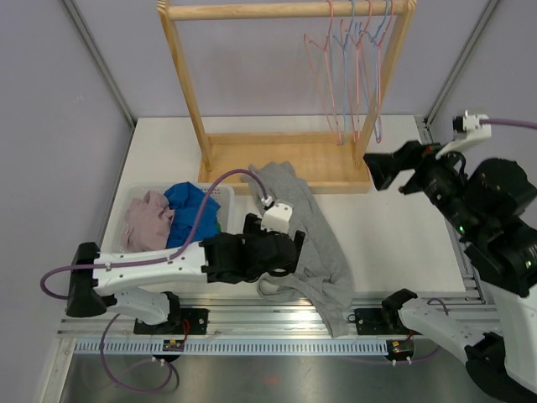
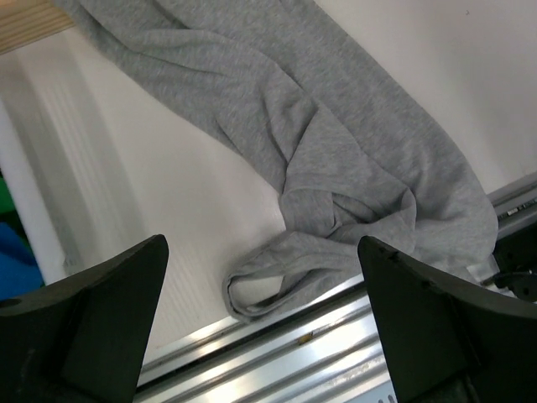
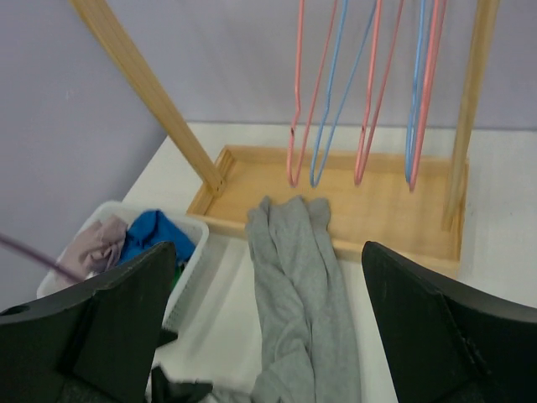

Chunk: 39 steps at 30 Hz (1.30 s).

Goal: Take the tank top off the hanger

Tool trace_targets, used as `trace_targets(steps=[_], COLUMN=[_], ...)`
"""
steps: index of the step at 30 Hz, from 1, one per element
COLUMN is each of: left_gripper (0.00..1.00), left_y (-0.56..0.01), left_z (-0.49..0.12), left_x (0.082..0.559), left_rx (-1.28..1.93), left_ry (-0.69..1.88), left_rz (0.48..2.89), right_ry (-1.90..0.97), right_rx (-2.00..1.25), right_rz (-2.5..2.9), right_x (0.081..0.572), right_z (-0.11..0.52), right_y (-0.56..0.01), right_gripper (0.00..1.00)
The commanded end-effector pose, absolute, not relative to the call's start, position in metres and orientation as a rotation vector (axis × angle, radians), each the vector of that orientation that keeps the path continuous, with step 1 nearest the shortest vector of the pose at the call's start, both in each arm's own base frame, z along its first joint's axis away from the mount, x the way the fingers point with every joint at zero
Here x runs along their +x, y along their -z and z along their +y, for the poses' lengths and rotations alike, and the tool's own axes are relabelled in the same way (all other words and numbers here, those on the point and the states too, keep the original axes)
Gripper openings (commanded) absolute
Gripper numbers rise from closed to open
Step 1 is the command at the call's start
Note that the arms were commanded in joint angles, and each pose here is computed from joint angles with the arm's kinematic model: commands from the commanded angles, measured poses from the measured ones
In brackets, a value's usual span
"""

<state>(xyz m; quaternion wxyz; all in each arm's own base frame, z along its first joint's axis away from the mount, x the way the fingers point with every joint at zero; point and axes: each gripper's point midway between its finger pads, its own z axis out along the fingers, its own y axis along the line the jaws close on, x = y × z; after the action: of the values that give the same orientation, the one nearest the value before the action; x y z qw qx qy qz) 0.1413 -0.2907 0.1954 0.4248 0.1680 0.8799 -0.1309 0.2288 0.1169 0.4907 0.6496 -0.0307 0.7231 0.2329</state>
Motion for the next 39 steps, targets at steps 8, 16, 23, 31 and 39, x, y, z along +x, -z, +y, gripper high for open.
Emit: trace_targets(steps=[8, 16, 23, 31, 39], left_gripper=[0.99, 0.99, 0.76, 0.00, 0.00], left_y=[-0.144, -0.071, -0.026, -0.026, -0.149], left_z=[-0.383, -0.409, -0.416, -0.399, -0.352], left_x=[0.177, 0.187, 0.186, 0.187, 0.202], left_rx=[0.509, 0.508, 0.517, 0.511, 0.392], left_ry=[0.349, 0.242, 0.238, 0.177, 0.159], left_rz=[2.278, 2.395, 2.486, 2.522, 2.338], right_ry=[-0.731, -0.795, -0.902, -0.860, -0.849], right_rx=[-0.158, -0.166, -0.181, -0.202, -0.193], right_rz=[1.731, 1.677, 1.673, 1.661, 1.656], right_x=[0.135, 0.086, 0.063, 0.055, 0.052], right_z=[0.108, 0.090, 0.094, 0.085, 0.081], right_y=[-0.406, -0.395, -0.386, -0.386, -0.384], right_gripper=[0.99, 1.00, 0.99, 1.00, 1.00])
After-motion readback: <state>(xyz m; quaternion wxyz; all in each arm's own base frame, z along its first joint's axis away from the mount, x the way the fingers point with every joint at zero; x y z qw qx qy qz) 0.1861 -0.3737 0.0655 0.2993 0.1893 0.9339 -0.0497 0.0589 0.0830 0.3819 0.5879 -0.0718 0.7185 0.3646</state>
